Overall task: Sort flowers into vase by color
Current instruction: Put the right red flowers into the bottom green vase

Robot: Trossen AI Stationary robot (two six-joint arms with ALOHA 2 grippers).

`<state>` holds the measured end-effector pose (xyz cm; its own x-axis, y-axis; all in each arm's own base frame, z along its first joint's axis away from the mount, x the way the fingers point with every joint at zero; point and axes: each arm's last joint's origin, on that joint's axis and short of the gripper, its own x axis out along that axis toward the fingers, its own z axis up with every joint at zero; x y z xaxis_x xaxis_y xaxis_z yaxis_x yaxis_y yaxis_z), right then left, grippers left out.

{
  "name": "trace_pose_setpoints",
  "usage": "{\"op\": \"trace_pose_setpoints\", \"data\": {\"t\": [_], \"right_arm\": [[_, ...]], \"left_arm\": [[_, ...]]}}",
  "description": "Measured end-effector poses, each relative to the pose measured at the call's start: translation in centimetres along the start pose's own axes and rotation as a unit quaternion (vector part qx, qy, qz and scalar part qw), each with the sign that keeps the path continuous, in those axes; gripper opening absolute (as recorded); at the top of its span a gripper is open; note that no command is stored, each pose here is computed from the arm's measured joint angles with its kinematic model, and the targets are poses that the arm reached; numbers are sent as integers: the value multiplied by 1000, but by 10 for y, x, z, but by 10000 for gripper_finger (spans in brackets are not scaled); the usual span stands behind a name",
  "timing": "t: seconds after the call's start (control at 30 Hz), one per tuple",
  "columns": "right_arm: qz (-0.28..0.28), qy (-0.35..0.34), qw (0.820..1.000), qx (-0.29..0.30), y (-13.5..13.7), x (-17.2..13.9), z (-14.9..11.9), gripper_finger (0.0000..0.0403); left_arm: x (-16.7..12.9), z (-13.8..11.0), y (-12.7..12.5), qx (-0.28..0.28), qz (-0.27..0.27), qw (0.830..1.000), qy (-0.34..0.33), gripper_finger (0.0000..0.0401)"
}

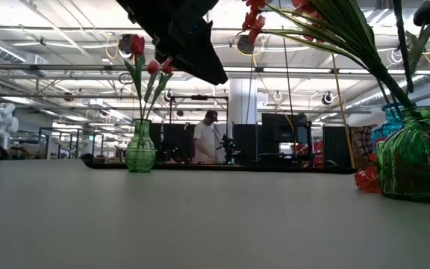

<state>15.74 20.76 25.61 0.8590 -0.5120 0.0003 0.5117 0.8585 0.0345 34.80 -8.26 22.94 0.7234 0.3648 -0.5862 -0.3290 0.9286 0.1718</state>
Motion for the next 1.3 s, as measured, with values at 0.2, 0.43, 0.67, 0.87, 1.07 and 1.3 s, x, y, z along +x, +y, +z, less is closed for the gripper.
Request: {"op": "trace_pose_setpoints", "data": {"t": [0.2,0.43,0.67,0.87,1.07,1.3], "right_arm": [[0,1,1000,-16,5,0,-9,0],[0,0,1000,-19,6,0,-11,0],[0,0,1000,-18,6,0,-11,0],[0,0,1000,-16,9,0,-15,0],[0,1,1000,-21,11,0,-18,0],[0,3,1000,-12,14,0,-19,0]], "left_arm": [[0,0,0,0,0,1000,0,128],[0,0,0,0,0,1000,0,128],[0,0,0,0,0,1000,0,128],[0,0,0,0,0,1000,0,128],[0,0,0,0,0,1000,0,128],[0,0,0,0,0,1000,0,128]]}}
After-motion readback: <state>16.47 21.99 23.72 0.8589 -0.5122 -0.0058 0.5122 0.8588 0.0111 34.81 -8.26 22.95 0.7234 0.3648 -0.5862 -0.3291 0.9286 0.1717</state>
